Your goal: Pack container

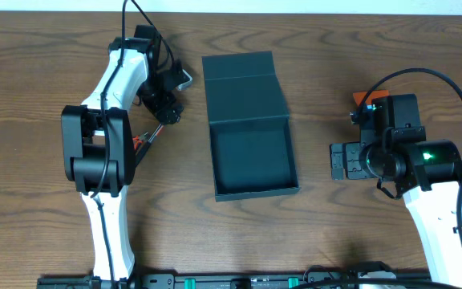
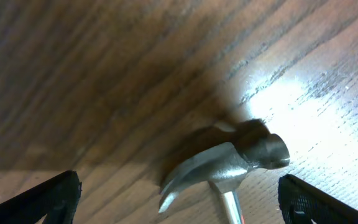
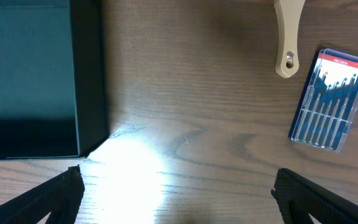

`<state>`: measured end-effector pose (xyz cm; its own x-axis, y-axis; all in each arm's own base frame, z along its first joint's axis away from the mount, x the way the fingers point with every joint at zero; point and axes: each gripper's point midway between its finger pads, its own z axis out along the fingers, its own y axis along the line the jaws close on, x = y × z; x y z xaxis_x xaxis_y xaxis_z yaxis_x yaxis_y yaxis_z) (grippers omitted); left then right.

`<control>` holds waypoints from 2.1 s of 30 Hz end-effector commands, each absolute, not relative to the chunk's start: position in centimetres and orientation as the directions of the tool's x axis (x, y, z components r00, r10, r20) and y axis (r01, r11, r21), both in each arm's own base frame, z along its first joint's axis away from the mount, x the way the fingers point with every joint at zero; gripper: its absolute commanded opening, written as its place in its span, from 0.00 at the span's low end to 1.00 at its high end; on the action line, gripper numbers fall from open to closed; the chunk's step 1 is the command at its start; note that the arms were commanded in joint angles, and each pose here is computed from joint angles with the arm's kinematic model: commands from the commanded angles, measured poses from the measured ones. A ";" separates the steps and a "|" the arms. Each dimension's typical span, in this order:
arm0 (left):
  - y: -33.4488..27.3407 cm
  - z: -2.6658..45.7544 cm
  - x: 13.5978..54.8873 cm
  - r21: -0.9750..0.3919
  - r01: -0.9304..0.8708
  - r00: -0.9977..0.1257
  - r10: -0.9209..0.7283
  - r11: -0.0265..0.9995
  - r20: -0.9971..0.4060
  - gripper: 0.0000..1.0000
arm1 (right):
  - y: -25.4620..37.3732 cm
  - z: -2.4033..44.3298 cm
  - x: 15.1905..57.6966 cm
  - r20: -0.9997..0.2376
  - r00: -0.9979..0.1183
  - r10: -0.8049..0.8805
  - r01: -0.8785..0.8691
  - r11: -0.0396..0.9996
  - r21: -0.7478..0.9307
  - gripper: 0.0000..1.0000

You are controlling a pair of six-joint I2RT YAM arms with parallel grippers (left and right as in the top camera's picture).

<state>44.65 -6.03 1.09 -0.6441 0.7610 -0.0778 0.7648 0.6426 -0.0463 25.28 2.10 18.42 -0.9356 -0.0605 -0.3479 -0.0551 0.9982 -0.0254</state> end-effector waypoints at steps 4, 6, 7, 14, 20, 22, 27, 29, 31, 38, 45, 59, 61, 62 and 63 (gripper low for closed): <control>-5.8 -0.4 43.2 -0.084 0.767 -0.641 0.767 0.636 -0.038 1.00 | 1.7 18.9 25.5 -0.358 -0.933 -0.039 -0.030 0.999 -0.032 0.99; -5.8 -0.6 43.0 -0.087 0.767 -0.640 0.767 0.636 -0.035 1.00 | 1.7 18.9 25.5 -0.357 -0.933 -0.039 -0.030 0.999 -0.032 0.99; -5.8 -0.7 43.0 -0.090 0.766 -0.641 0.767 0.636 -0.035 1.00 | 1.7 18.9 25.5 -0.357 -0.933 -0.039 -0.030 0.999 -0.032 0.99; -5.8 -1.3 42.3 -0.104 0.772 -0.633 0.774 0.628 -0.023 0.97 | 1.7 18.8 25.4 -0.354 -0.934 -0.039 -0.030 0.999 -0.032 0.99; -5.7 -1.5 42.0 -0.111 0.773 -0.630 0.776 0.625 -0.016 0.89 | 1.7 18.7 25.2 -0.342 -0.939 -0.040 -0.030 0.999 -0.033 0.99; -5.7 -1.5 42.0 -0.111 0.773 -0.630 0.776 0.625 -0.016 0.85 | 1.7 18.7 25.1 -0.339 -0.940 -0.040 -0.031 0.999 -0.033 0.99; -5.7 -1.5 42.0 -0.111 0.773 -0.630 0.777 0.624 -0.017 0.72 | 1.6 18.7 25.0 -0.336 -0.941 -0.040 -0.030 0.999 -0.033 0.99; -5.7 -1.5 42.0 -0.111 0.773 -0.630 0.777 0.624 -0.017 0.69 | 1.6 18.7 25.0 -0.336 -0.941 -0.040 -0.030 0.999 -0.033 0.99; -5.7 -1.5 42.0 -0.111 0.773 -0.630 0.776 0.625 -0.017 0.65 | 1.6 18.7 25.0 -0.336 -0.941 -0.040 -0.030 0.999 -0.033 0.99; -5.8 -1.5 42.0 -0.111 0.774 -0.628 0.778 0.623 -0.016 0.57 | 1.7 18.7 25.0 -0.336 -0.941 -0.040 -0.030 0.999 -0.033 0.99; -6.8 -1.5 41.8 -0.111 0.788 -0.611 0.791 0.606 -0.016 0.52 | 1.7 18.7 25.0 -0.336 -0.941 -0.040 -0.030 0.999 -0.033 0.99; -8.1 -1.5 41.5 -0.114 0.806 -0.585 0.811 0.580 -0.014 0.38 | 1.6 18.7 24.9 -0.333 -0.942 -0.040 -0.031 0.999 -0.034 0.99; -8.1 -1.5 41.4 -0.116 0.806 -0.586 0.811 0.581 -0.012 0.36 | 1.6 18.7 24.9 -0.332 -0.942 -0.041 -0.031 0.999 -0.034 0.99; -8.1 -1.5 41.4 -0.117 0.806 -0.586 0.811 0.581 -0.010 0.34 | 1.6 18.7 24.9 -0.332 -0.942 -0.041 -0.031 0.999 -0.034 0.99; -8.1 -1.5 41.4 -0.117 0.806 -0.586 0.811 0.581 -0.010 0.33 | 1.6 18.7 24.9 -0.332 -0.942 -0.041 -0.031 0.999 -0.034 0.99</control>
